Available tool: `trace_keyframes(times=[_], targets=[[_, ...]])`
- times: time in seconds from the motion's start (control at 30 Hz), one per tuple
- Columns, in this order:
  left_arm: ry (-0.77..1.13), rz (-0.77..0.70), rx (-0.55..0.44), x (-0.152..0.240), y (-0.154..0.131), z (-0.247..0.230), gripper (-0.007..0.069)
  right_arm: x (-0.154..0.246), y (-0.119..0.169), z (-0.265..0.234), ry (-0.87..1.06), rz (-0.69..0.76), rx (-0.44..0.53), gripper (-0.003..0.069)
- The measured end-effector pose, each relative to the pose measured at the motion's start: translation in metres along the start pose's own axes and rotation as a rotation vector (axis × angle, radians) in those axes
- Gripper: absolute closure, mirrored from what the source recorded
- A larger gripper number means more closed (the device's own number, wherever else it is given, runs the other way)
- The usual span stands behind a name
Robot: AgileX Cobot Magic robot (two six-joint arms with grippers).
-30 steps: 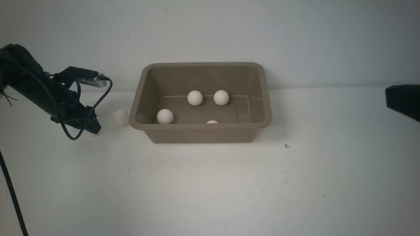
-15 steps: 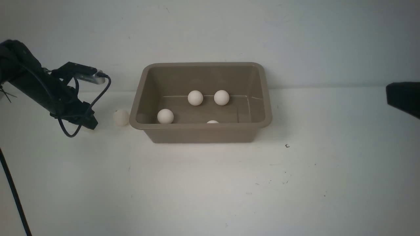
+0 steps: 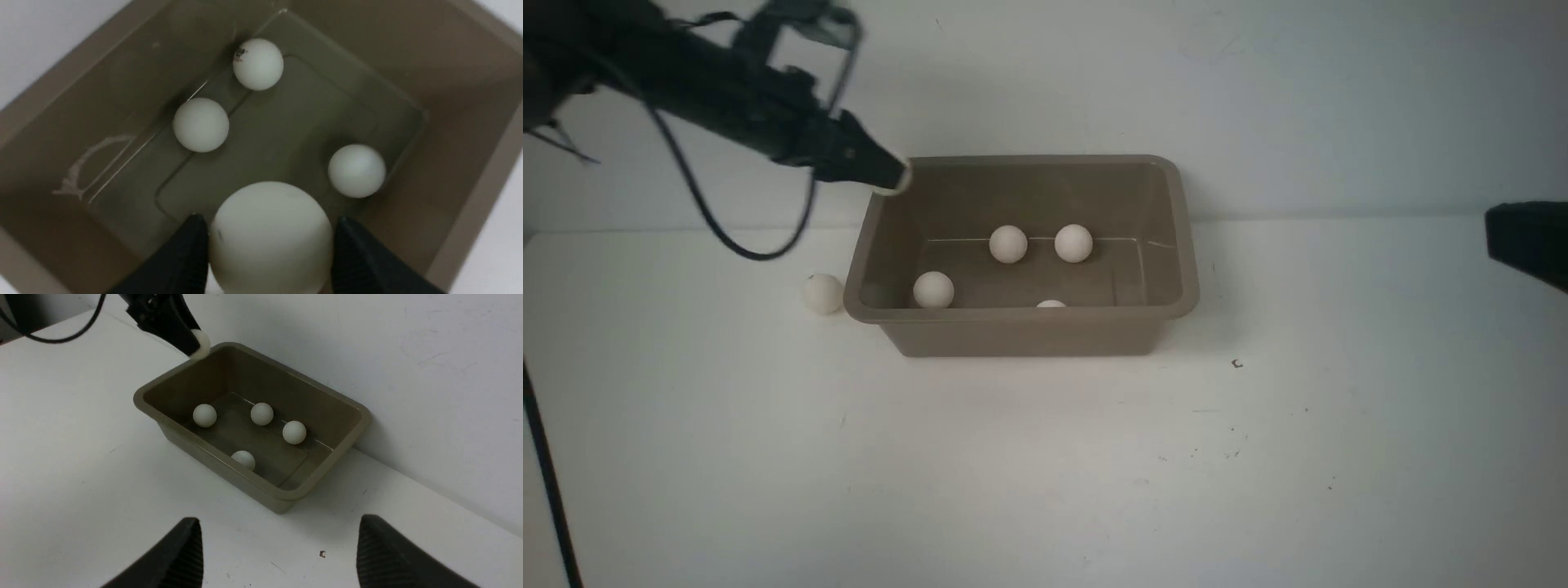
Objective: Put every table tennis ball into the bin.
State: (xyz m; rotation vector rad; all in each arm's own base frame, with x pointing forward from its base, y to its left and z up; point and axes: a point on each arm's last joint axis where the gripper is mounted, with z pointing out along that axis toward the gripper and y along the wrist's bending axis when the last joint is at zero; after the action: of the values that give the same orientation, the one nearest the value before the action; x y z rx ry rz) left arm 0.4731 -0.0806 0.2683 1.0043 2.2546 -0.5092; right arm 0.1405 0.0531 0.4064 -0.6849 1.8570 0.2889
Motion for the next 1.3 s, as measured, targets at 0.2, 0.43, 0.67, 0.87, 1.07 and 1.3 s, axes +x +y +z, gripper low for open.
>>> trace_keyframes(times=[0.2, 0.43, 0.67, 0.87, 1.07, 1.3], targets=[[0.100, 0.090, -0.076, 0.002, -0.006, 0.030, 0.0248, 0.000, 0.000, 0.000, 0.001, 0.000, -0.001, 0.0197], [0.094, -0.021, -0.099, 0.011, 0.004, 0.049, 0.0060, 0.001, 0.001, 0.000, 0.008, 0.001, -0.010, 0.0197], [0.071, -0.048, -0.178, 0.012, 0.025, -0.023, 0.0099, 0.001, 0.001, 0.000, 0.009, 0.002, -0.012, 0.0197], [0.095, -0.086, -0.235, 0.043, 0.060, -0.078, 0.0105, 0.001, 0.001, 0.000, 0.009, 0.002, -0.012, 0.0197], [0.156, -0.023, -0.212, 0.063, 0.074, -0.073, 0.0105, 0.001, 0.001, 0.000, 0.009, 0.002, -0.012, 0.0197], [0.233, -0.028, -0.150, 0.079, 0.080, -0.033, 0.0105, 0.001, 0.001, 0.000, 0.007, 0.005, -0.014, 0.0197]])
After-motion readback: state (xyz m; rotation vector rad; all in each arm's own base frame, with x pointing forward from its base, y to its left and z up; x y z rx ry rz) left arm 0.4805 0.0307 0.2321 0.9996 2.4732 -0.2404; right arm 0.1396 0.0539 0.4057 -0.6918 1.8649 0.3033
